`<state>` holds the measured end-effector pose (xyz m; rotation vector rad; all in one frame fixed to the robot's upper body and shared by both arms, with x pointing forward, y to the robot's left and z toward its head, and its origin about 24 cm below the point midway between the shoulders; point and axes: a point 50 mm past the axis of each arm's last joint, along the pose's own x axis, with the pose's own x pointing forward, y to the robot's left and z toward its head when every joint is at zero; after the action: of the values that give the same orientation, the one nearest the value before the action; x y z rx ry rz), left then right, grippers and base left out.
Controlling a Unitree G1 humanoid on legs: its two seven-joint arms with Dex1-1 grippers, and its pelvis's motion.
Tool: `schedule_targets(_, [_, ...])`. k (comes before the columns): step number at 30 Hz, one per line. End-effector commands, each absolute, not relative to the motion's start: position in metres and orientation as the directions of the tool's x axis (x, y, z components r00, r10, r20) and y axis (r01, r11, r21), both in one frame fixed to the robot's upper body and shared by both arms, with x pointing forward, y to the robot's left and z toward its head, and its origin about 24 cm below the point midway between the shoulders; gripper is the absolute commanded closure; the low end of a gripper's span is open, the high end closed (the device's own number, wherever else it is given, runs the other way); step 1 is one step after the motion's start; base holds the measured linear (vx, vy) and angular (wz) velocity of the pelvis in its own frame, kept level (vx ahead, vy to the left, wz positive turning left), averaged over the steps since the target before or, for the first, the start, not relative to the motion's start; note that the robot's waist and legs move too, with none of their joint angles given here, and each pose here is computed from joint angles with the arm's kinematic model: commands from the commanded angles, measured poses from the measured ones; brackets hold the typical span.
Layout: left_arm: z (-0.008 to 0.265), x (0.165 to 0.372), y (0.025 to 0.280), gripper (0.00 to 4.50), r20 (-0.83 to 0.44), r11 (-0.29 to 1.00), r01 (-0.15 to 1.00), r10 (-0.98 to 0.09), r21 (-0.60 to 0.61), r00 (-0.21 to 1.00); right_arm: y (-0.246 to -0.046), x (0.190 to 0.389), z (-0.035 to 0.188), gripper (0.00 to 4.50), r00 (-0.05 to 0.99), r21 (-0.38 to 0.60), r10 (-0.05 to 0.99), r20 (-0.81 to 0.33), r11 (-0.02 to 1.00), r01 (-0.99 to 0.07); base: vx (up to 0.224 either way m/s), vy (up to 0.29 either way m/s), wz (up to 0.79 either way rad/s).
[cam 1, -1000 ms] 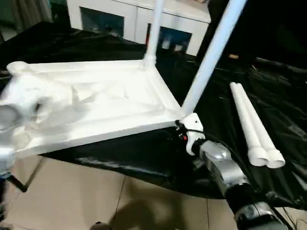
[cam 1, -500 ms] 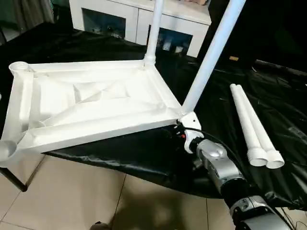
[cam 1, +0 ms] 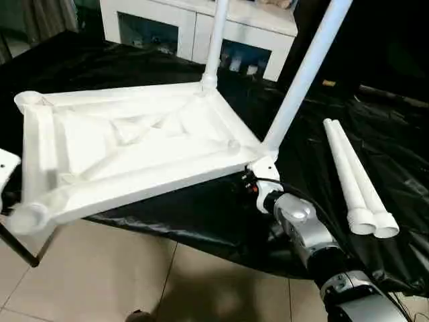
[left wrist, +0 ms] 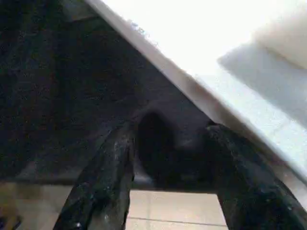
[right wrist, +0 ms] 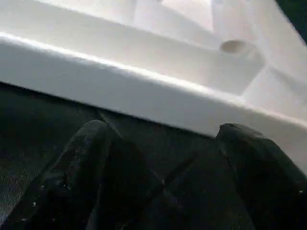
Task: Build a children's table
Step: Rotate table base
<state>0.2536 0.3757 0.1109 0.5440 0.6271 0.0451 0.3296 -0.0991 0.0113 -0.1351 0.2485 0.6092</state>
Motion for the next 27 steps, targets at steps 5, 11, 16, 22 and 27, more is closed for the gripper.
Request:
schedule_targets(5, [0.103,0.25,0.332,1.96,-0.678,0.848,0.411,-0.086,0.335,0.73,-0.1,0.331,0.013,0.59,0.786,-0.08,0.557,-0.267,0.8,-0.594,0.0,0.0,0.0])
schedule_targets(11, [0.092,0.256,0.289,1.96,-0.689,0.825,0.507,-0.217,0.25,0.692,-0.1,0.331,0.014,0.59,0.784,-0.083,0.564,-0.259,0.796,-0.6,0.0,0.0,0.0])
schedule_targets(16, [0.093,0.265,0.259,1.96,-0.661,0.789,0.579,-0.325,0.206,0.676,-0.104,0.331,0.015,0.59,0.782,-0.088,0.568,-0.256,0.792,-0.604,0.0,0.0,0.0])
schedule_targets(22, [0.084,0.276,0.224,1.96,-0.65,0.741,0.654,-0.421,0.156,0.632,-0.107,0.33,0.017,0.59,0.77,-0.091,0.588,-0.248,0.777,-0.623,0.0,0.0,0.0])
schedule_targets(27, [0.073,0.296,0.188,1.96,-0.618,0.708,0.691,-0.482,0.144,0.622,-0.117,0.327,0.024,0.59,0.757,-0.101,0.609,-0.236,0.759,-0.643,0.0,0.0,0.0])
